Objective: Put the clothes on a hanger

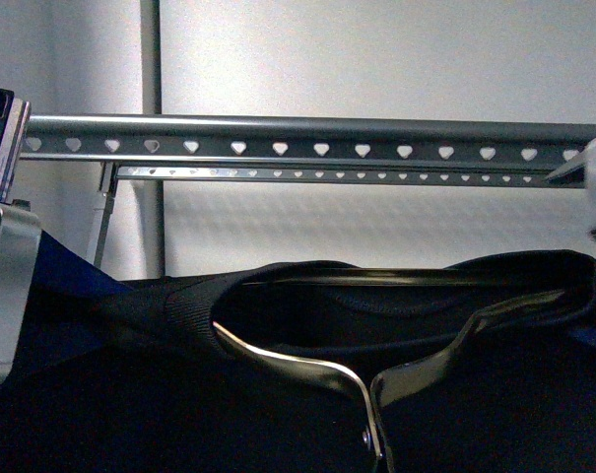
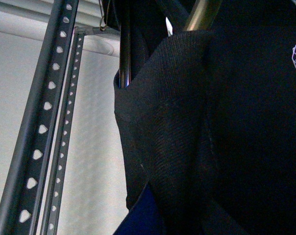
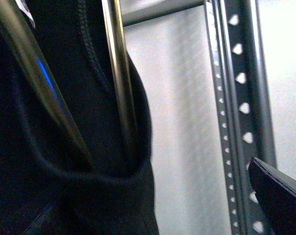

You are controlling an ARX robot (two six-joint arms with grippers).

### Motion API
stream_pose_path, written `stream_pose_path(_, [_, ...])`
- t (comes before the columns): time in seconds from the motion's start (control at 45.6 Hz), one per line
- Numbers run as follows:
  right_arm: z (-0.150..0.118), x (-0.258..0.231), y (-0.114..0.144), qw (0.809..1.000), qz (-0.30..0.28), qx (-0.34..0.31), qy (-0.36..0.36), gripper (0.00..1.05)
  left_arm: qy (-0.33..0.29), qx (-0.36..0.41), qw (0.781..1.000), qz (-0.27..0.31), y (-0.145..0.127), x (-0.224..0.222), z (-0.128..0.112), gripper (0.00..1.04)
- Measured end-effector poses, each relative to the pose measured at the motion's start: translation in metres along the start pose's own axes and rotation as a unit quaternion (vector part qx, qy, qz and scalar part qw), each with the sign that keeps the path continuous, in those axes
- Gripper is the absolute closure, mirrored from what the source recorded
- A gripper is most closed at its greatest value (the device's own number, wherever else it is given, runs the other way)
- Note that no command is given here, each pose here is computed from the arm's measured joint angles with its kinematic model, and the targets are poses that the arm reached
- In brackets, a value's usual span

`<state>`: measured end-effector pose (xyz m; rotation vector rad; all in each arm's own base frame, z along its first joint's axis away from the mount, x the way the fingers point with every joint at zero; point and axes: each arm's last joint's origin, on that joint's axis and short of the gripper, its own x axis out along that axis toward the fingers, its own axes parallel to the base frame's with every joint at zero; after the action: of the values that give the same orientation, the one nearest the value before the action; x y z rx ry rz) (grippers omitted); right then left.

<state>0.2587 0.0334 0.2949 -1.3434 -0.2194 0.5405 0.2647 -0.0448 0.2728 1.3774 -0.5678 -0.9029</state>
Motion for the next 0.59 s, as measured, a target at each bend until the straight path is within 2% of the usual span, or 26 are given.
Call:
stream_pose_path(0.11, [0.002, 0.013, 0.006, 1.000, 0.023, 0.008, 0.004, 0.10, 0.000, 0.000, 1.000, 0.000, 0.000, 0.000, 0.000, 1.01])
stream_pose_path(0.175, [0.001, 0.021, 0.011, 0.999, 0.035, 0.017, 0.006, 0.22, 0.000, 0.000, 1.000, 0.000, 0.000, 0.000, 0.000, 1.01])
stream_pose_path(0.307, [-0.004, 0.028, 0.011, 0.999, 0.017, 0.040, 0.019, 0.50, 0.001, 0.000, 1.000, 0.000, 0.000, 0.000, 0.000, 1.01])
stream_pose_path(0.373, [-0.008, 0.026, 0.007, 0.998, 0.003, 0.056, 0.021, 0.63, -0.001, 0.001, 1.000, 0.001, 0.000, 0.000, 0.000, 0.89])
stream_pose_path(0.46, [-0.012, 0.022, 0.006, 0.997, -0.002, 0.073, 0.027, 0.73, -0.003, 0.004, 1.000, 0.003, 0.001, -0.001, 0.001, 0.78])
stream_pose_path(0.592, [-0.021, 0.012, 0.016, 0.992, 0.011, 0.119, 0.029, 0.93, -0.003, 0.004, 1.000, 0.004, 0.002, -0.001, 0.001, 0.55])
